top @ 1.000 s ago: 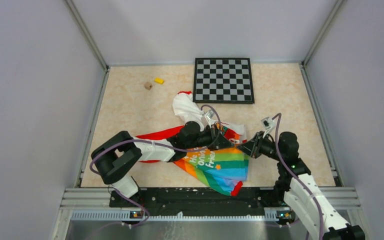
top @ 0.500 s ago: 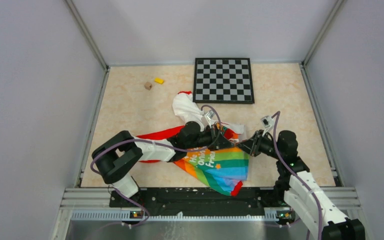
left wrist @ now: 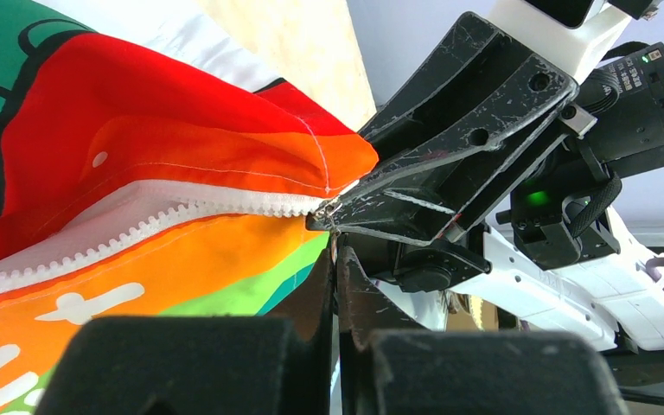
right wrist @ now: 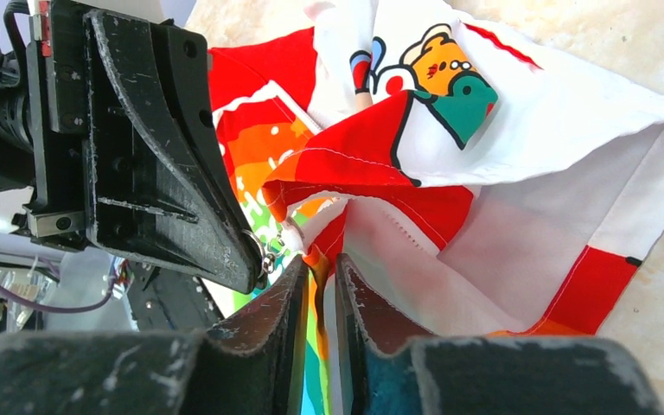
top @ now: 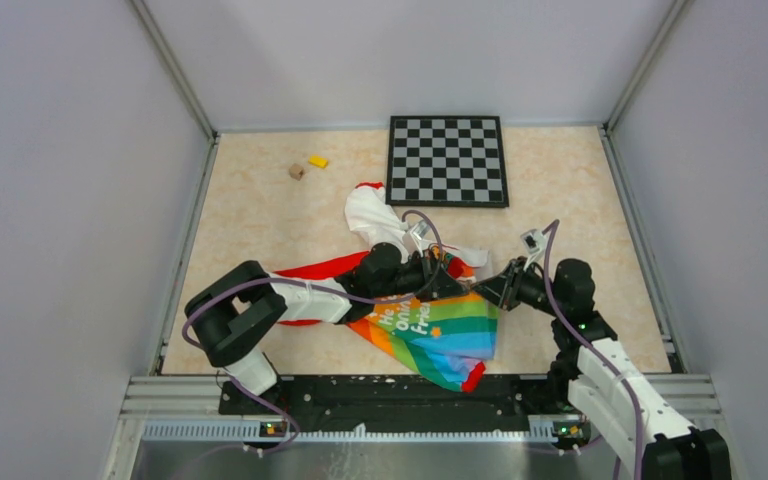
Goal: Zip up the jacket
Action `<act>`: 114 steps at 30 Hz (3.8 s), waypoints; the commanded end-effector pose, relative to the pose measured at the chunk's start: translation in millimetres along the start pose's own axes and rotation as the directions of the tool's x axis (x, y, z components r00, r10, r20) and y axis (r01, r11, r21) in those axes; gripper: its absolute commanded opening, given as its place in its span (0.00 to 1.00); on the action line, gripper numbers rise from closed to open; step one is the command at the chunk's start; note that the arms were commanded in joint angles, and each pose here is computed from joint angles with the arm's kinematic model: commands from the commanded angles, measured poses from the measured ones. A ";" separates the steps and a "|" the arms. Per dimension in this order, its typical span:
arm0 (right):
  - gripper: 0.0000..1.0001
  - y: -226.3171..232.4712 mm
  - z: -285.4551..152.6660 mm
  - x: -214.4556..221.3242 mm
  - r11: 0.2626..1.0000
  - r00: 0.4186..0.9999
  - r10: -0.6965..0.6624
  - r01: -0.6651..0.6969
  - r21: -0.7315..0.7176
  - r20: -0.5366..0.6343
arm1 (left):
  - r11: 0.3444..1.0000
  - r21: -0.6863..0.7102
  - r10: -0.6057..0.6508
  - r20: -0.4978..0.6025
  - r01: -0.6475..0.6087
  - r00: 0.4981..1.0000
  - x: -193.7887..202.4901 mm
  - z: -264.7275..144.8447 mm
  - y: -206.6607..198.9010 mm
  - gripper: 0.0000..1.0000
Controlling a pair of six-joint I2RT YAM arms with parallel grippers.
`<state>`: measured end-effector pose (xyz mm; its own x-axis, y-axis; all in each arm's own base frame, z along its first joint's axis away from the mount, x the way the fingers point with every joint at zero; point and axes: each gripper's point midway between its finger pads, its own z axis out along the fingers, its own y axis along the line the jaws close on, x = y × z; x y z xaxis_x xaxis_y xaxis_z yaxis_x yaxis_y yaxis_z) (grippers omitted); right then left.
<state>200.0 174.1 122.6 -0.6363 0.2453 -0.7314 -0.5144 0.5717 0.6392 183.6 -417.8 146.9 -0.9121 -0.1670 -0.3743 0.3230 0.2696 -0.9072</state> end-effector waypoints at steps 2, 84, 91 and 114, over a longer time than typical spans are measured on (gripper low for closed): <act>0.16 14.8 2.6 -26.4 0.996 0.995 -0.070 0.073 -0.046 0.072 | 0.998 0.060 0.017 0.025 -0.019 1.000 -11.4 3.7 -20.3 0.00; 0.00 -8.1 -14.5 -58.9 0.979 0.940 0.176 -0.199 0.049 0.291 | 0.937 -0.345 0.041 -0.053 -0.056 0.998 -28.8 -20.1 100.8 0.00; 0.00 -50.9 -29.2 -48.8 0.920 0.955 0.121 -0.210 0.331 0.270 | 0.782 -0.581 0.228 -0.068 -0.224 0.971 -51.3 -71.5 109.0 0.00; 0.00 -68.9 -44.3 -39.8 0.848 0.978 0.112 -0.187 0.496 0.178 | 0.456 -0.888 0.303 0.225 0.066 0.926 -97.0 -251.8 138.7 0.00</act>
<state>220.5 106.6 101.0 -0.6286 0.4868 -0.6065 -0.0275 0.7655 0.6428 253.3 -167.7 116.7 -0.7232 -0.3097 -0.6174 -0.0422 0.9120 -0.4081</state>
